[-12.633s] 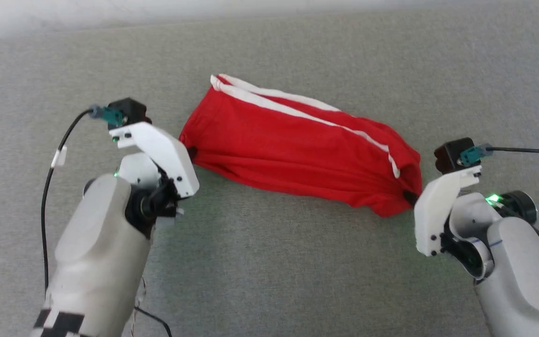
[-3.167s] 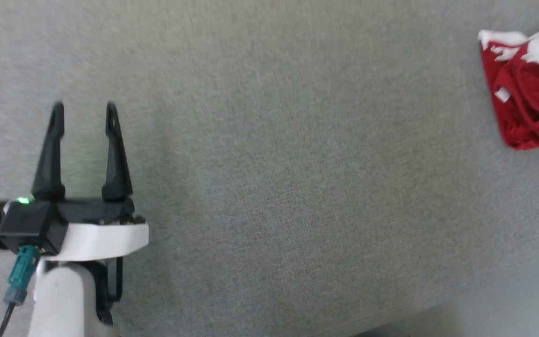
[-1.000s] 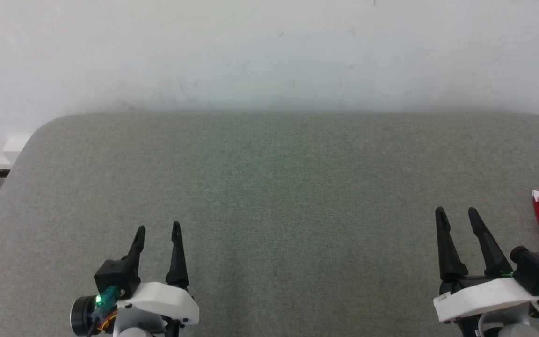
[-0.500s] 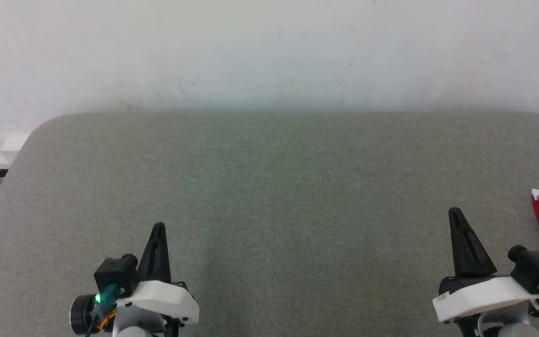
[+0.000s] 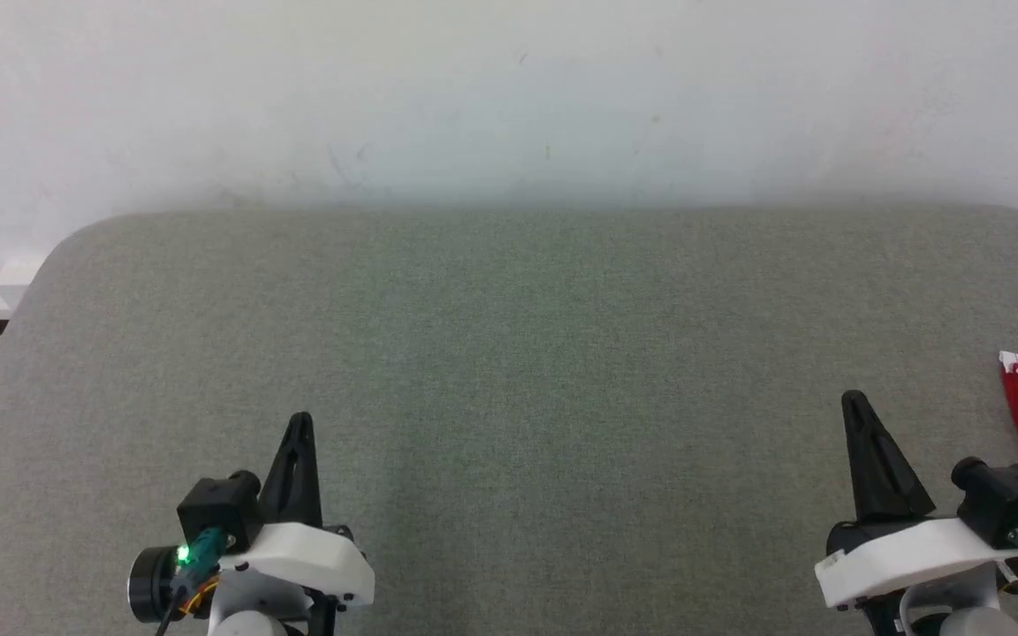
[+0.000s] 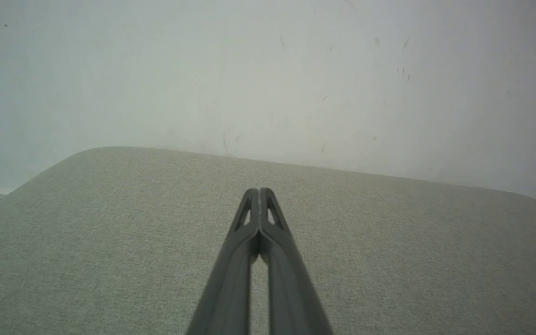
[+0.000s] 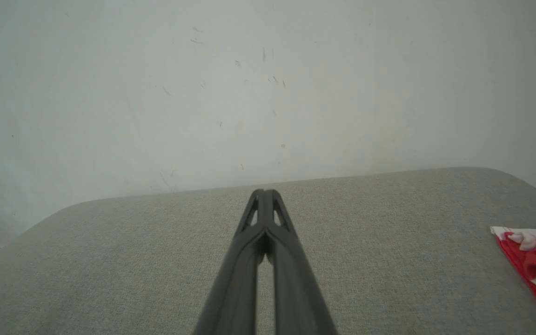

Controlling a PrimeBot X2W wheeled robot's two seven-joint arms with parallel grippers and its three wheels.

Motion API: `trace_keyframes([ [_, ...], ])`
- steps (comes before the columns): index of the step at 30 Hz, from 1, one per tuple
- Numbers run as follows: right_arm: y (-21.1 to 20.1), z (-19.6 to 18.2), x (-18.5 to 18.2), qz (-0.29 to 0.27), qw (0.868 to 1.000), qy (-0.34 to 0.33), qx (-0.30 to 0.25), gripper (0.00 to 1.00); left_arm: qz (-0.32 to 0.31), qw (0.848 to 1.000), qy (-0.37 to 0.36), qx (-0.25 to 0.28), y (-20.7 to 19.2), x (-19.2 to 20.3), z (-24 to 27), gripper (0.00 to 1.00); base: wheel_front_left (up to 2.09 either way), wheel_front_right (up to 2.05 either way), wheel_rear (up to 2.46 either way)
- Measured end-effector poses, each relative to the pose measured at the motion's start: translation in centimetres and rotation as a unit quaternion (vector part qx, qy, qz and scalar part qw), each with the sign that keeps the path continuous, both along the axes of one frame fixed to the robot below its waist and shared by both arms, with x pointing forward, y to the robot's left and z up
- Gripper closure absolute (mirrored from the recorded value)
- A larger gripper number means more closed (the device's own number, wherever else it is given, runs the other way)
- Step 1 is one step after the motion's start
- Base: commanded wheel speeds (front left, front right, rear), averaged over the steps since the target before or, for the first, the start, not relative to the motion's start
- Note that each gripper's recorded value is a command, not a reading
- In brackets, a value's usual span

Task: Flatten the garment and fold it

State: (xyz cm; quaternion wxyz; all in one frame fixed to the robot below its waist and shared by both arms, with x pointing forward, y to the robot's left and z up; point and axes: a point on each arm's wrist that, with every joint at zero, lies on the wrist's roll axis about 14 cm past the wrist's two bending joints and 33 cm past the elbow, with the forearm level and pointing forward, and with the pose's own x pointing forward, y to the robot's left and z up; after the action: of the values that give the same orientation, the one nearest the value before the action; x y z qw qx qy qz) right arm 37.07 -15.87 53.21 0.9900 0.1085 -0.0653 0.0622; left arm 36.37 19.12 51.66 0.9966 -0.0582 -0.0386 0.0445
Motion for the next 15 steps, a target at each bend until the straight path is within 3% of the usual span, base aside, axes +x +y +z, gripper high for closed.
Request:
trace_keyframes([
  [15, 0.01, -0.06, 0.01, 0.002, 1.000, 0.007, -0.019, 1.00, -0.008, 1.000, 0.001, 0.011, -0.30, 0.34, 0.43, 1.00, 0.00, 0.00, 0.00],
])
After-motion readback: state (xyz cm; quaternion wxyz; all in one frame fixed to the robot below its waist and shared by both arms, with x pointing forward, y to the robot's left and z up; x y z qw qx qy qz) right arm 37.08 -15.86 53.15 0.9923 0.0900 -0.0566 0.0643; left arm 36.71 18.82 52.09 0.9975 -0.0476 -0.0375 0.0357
